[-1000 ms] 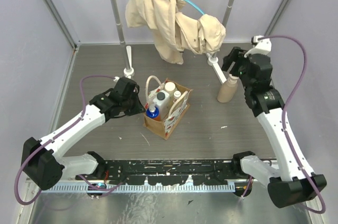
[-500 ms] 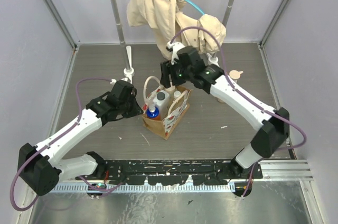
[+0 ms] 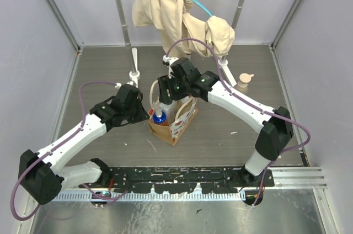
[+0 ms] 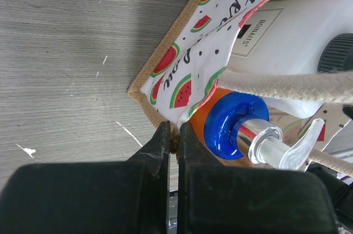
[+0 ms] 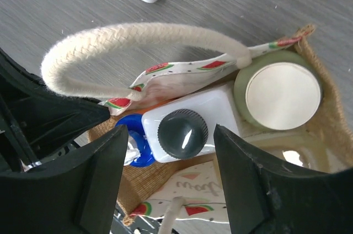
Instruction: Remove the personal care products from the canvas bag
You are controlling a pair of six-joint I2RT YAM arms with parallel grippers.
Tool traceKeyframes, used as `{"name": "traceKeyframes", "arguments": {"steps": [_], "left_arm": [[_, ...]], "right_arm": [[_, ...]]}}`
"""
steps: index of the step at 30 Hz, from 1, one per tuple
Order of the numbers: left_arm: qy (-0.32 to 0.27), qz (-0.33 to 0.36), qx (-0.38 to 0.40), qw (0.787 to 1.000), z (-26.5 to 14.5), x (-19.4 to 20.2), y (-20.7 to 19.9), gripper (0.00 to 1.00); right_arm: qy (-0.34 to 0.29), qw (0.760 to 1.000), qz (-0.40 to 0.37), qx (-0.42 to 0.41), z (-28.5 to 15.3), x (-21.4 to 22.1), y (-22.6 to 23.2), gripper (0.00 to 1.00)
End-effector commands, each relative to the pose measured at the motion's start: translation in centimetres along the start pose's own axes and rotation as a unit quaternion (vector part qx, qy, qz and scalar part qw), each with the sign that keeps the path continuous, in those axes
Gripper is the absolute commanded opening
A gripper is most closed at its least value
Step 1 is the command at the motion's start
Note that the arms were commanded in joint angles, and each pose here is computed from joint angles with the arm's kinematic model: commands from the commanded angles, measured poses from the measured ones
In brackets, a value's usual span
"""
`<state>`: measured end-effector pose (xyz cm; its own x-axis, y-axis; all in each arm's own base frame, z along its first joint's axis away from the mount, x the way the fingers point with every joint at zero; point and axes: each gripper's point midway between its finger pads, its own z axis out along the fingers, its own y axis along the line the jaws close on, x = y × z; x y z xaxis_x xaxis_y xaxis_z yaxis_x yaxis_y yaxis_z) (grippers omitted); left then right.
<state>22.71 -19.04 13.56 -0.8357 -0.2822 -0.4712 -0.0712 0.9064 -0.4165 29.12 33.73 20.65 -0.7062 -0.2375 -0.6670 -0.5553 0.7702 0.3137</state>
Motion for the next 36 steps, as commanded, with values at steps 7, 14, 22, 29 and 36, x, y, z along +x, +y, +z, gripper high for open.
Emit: {"name": "traceKeyframes", "arguments": {"steps": [7,14,22,29,36], "left_arm": [[0.071,0.009,-0.047,0.996,1.0,4.4,3.4,0.06],[0.075,0.011,-0.044,0.996,0.9,4.7,3.5,0.06],[0.075,0.011,-0.035,0.997,1.0,4.8,3.3,0.07],[0.059,0.02,-0.037,0.997,0.0,3.8,3.0,0.08],[0.056,0.019,-0.04,0.997,-0.2,3.9,3.4,0.09]], "right_arm": [[-0.045,0.982,0.151,0.101,-1.7,-0.8,-0.4,0.72],[-0.034,0.966,0.224,0.122,0.2,0.1,-0.8,0.76],[-0.009,0.937,0.289,0.197,3.0,0.5,-1.4,0.83],[0.037,0.912,0.271,0.306,4.2,2.2,-1.5,0.82],[-0.034,0.922,0.308,0.231,2.1,1.5,-0.5,0.75]]}}
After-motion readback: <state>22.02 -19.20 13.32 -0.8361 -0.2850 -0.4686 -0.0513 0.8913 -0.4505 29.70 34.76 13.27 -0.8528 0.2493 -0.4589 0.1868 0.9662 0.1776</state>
